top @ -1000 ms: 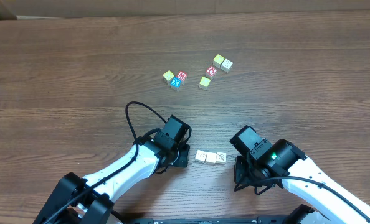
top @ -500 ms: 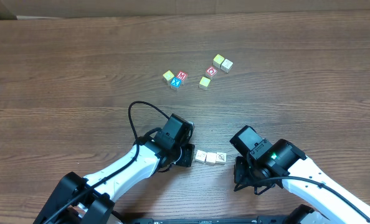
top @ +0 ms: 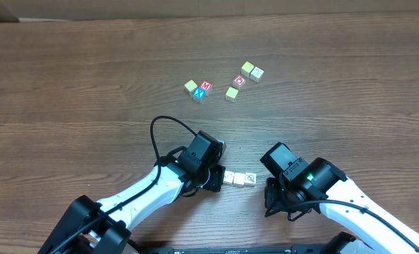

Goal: Flip 3 blocks

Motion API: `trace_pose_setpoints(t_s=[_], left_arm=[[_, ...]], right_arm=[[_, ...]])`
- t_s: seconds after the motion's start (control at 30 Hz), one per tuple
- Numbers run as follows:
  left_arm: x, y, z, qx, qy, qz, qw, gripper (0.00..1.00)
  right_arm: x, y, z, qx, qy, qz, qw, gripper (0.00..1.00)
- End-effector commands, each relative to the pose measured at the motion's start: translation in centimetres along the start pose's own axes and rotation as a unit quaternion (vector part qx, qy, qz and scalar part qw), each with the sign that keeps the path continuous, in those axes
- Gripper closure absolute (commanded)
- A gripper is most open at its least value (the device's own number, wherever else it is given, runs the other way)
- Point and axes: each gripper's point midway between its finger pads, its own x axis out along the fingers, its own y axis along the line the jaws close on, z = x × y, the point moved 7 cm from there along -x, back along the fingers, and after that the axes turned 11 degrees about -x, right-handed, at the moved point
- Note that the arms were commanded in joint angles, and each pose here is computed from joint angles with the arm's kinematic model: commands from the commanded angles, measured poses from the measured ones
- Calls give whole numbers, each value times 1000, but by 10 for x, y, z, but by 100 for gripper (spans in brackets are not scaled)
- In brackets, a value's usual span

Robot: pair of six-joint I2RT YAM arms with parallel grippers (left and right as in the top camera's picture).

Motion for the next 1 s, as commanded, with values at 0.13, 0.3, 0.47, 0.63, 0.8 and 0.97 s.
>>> trace_pose_setpoints(t_s=[0.13,0.3,0.47,0.63,0.8,0.97], left_arm=[[2,-2,-3,4,11,-11,1000,96],[2,0,-1,3,5,0,1000,96],[2,3,-2,-3,6,10,1000,84],[2,7,-7,-7,19,20,1000,85],[1,11,-12,-11,33,35,999,96],[1,15,-13,-13,33,49,998,44]], right_arm=[[0,1,-1,-2,2,5,1000,96],[0,1,0,-3,0,5,1000,96],[0,1,4,-4,-14,-1,1000,96],[0,0,7,-4,-27,-7,1000,96],[0,0,6,-11,-23,-6,1000,96],[0,1,9,-14,-32,-4,999,96]])
